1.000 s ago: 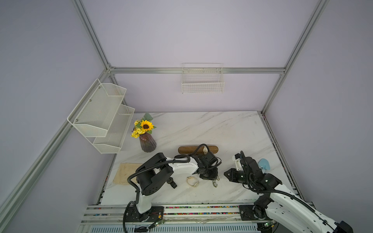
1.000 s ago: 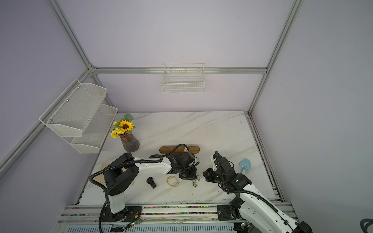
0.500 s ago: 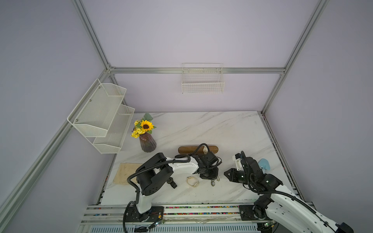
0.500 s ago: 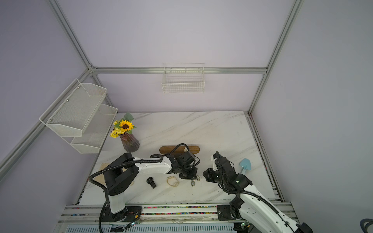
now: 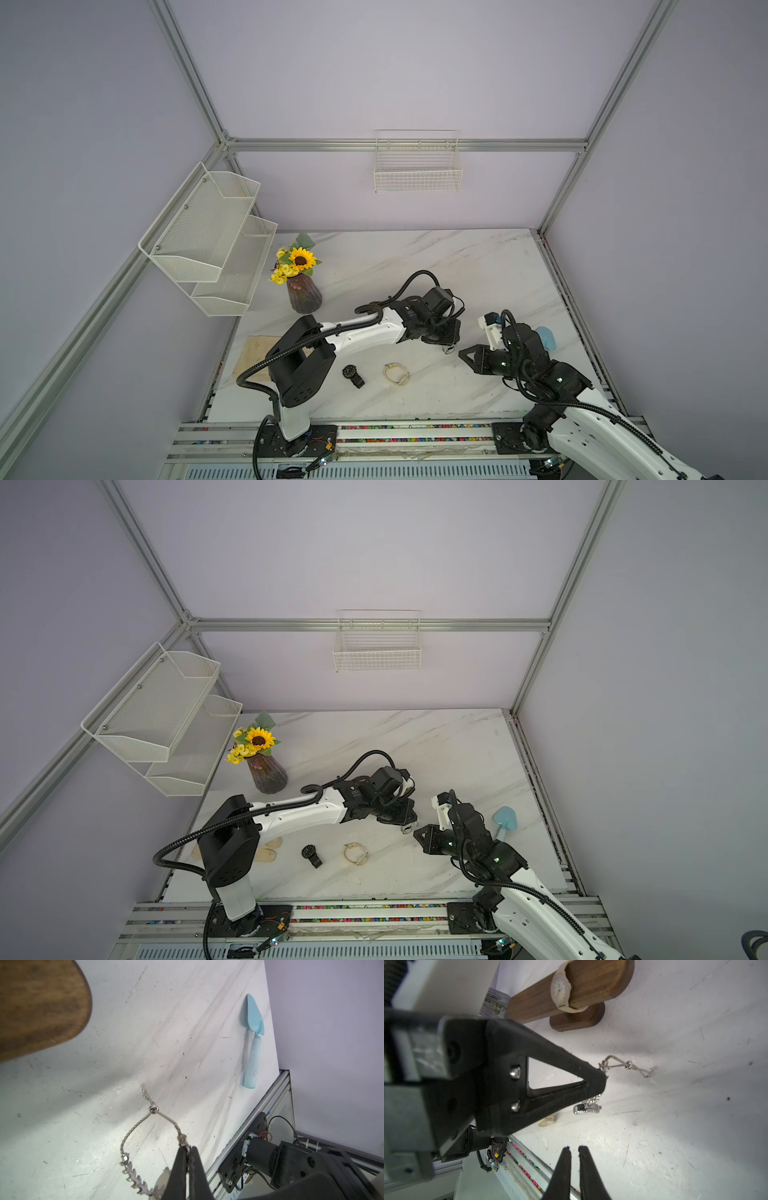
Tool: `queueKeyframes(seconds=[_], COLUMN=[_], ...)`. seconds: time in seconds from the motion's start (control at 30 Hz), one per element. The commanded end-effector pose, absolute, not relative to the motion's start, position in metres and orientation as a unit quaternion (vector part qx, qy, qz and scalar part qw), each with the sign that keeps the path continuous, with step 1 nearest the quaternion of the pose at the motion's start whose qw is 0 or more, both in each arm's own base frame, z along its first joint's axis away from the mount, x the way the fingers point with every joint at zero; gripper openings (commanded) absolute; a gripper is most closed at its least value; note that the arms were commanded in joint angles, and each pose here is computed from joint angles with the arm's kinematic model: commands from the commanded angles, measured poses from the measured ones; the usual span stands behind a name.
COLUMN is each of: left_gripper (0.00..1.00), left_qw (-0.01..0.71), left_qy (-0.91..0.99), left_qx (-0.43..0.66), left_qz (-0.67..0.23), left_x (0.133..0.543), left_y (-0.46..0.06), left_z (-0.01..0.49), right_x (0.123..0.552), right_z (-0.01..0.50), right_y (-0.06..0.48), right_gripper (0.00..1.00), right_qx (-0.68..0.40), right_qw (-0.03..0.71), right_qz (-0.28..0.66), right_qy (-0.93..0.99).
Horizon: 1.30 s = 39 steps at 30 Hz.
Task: Place watch on stand
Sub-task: Pick up the watch at the center of the board.
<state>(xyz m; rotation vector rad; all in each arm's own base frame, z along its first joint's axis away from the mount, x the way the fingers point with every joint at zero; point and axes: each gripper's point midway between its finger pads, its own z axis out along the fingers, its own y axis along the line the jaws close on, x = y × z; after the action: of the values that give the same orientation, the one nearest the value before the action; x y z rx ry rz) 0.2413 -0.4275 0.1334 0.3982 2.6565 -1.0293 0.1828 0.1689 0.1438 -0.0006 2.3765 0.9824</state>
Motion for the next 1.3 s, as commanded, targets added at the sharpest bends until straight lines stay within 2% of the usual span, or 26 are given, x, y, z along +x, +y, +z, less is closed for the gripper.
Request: queueKeyframes(seconds=[0.0, 0.43, 0.8, 0.87, 0.97, 1.0, 1.27], left_gripper=[0.00, 0.00, 0.00, 0.00, 0.00, 0.00, 0.00], left_qw=[0.169, 0.231, 0.255, 0.255, 0.251, 0.249, 0.249], left_qy=[0.889, 0.833, 0.796, 0.793, 0.792, 0.792, 0.784], left_qx=[0.156, 0.180, 0.177, 0.177, 0.176, 0.175, 0.173], left_qz=[-0.397, -0.470, -0.521, -0.524, -0.527, -0.528, -0.542], left_x=[0.250, 0.266, 0.287, 0.289, 0.292, 0.292, 0.291], left_y=[-0.435, -0.435, -0.420, -0.419, -0.419, -0.419, -0.414], left_z=[0.185, 0.282, 0.330, 0.333, 0.331, 0.331, 0.335], right_x=[0.187, 0.199, 0.200, 0.203, 0.210, 0.216, 0.251], right_z=[0.180, 0.274, 0.283, 0.288, 0.295, 0.293, 0.309], right_y=[0.168, 0.174, 0.176, 0.173, 0.172, 0.172, 0.175], right_gripper=[0.14, 0.16, 0.14, 0.20, 0.41, 0.43, 0.41], right_qx=[-0.014, -0.071, -0.064, -0.061, -0.065, -0.062, -0.075], right_qw=[0.339, 0.440, 0.458, 0.468, 0.479, 0.475, 0.464], right_qz=[0.390, 0.408, 0.432, 0.425, 0.411, 0.404, 0.442], right_qy=[0.856, 0.797, 0.774, 0.772, 0.773, 0.779, 0.764])
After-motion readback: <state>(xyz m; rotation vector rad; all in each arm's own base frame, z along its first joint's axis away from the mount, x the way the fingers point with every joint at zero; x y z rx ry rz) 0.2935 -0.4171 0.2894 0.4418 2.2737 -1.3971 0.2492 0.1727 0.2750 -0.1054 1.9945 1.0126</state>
